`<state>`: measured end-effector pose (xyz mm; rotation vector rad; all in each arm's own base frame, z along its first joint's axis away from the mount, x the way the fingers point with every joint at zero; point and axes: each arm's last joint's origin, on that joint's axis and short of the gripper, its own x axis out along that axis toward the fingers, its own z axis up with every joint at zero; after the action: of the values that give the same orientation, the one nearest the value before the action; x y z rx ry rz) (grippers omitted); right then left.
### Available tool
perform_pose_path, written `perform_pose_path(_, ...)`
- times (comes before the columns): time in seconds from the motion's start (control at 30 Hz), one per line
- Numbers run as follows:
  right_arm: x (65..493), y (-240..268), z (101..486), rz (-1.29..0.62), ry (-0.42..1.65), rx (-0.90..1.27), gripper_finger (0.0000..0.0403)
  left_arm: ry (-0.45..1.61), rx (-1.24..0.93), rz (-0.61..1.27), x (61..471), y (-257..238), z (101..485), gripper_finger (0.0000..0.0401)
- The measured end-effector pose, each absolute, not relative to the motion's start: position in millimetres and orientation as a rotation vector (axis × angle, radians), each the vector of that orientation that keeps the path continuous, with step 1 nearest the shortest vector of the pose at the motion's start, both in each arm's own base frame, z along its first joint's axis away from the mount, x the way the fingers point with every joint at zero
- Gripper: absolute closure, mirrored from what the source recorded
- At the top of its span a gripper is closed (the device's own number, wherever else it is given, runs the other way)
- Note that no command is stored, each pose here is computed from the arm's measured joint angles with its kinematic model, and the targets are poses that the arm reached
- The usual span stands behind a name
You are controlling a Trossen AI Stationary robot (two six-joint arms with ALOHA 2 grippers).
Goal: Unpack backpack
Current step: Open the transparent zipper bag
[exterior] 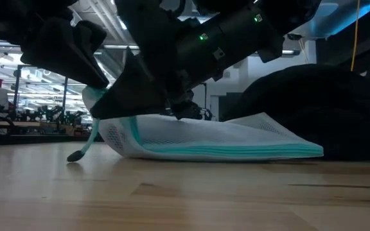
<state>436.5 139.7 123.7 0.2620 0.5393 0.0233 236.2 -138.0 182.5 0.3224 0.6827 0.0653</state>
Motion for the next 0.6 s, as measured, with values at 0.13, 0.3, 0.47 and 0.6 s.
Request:
perform_pose_path(0.13,433,140,127,-0.009,0.569,0.245,0.0402,0.686,0.325,0.065,236,-138,182,0.0401)
perform_pose_path(0.3,426,137,131,-0.068,0.621,0.211,0.0403,0.689,0.324,0.065,236,-138,182,0.0401)
perform_pose_path(0.47,425,136,138,-0.091,0.617,0.201,0.0403,0.69,0.325,0.067,236,-137,182,0.0401)
perform_pose_path(0.6,421,134,140,-0.122,0.641,0.184,0.0403,0.691,0.324,0.064,236,-137,181,0.0401)
